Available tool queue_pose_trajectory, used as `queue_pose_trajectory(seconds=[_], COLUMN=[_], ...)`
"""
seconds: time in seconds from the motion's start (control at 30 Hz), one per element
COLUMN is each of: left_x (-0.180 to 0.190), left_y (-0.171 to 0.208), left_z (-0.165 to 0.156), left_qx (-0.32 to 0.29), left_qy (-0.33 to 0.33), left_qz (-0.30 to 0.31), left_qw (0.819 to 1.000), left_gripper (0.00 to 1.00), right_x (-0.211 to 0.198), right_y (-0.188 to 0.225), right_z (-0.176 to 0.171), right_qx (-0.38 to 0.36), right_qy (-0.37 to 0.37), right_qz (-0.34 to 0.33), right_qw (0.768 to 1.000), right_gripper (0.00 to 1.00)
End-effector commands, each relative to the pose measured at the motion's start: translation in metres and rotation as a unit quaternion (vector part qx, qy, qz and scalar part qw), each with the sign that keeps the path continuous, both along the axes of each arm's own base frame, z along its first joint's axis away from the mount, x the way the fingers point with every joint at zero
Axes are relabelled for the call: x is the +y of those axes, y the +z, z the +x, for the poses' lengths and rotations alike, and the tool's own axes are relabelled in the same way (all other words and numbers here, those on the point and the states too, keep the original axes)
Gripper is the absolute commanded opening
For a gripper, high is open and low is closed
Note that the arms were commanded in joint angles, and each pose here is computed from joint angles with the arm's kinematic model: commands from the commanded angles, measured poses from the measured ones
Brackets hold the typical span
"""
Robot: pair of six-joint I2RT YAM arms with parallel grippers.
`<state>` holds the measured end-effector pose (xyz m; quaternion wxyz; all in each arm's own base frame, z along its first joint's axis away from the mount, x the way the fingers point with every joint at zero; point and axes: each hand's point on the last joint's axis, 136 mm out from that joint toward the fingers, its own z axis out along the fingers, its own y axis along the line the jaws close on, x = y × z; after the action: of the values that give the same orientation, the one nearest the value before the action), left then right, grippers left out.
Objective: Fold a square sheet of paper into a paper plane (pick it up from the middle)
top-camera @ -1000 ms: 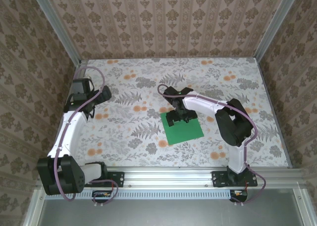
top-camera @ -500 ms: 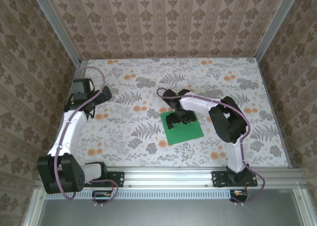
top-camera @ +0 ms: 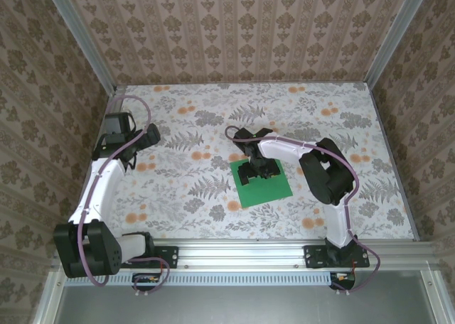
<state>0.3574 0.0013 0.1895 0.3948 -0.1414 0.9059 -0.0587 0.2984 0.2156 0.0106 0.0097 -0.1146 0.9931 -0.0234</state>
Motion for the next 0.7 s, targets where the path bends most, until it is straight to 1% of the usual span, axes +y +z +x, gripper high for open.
queue_pose_trajectory(seconds=[0.0, 0.13, 0.37, 0.53, 0.67], left_x=[0.005, 0.005, 0.004, 0.004, 0.004], left_y=[0.005, 0.005, 0.004, 0.004, 0.005], left_z=[0.002, 0.002, 0.001, 0.001, 0.000], left_qx=[-0.003, -0.002, -0.001, 0.000, -0.001], left_qy=[0.005, 0.005, 0.004, 0.004, 0.003], left_qz=[0.005, 0.006, 0.005, 0.003, 0.003], left_qw=[1.000, 1.000, 1.000, 1.000, 1.000], left_gripper=[1.00, 1.00, 1.00, 1.00, 1.00], right_x=[-0.027, -0.032, -0.042, -0.040, -0.039], right_y=[-0.042, -0.046, -0.049, -0.051, -0.054], right_z=[-0.025, -0.026, -0.026, -0.027, -0.028], right_qx=[0.055, 0.059, 0.053, 0.053, 0.060], right_qy=[-0.011, -0.017, -0.019, -0.019, -0.025], right_qz=[-0.053, -0.054, -0.077, -0.069, -0.060], right_qw=[0.997, 0.997, 0.995, 0.996, 0.996], right_gripper=[0.92, 0.90, 0.86, 0.83, 0.79])
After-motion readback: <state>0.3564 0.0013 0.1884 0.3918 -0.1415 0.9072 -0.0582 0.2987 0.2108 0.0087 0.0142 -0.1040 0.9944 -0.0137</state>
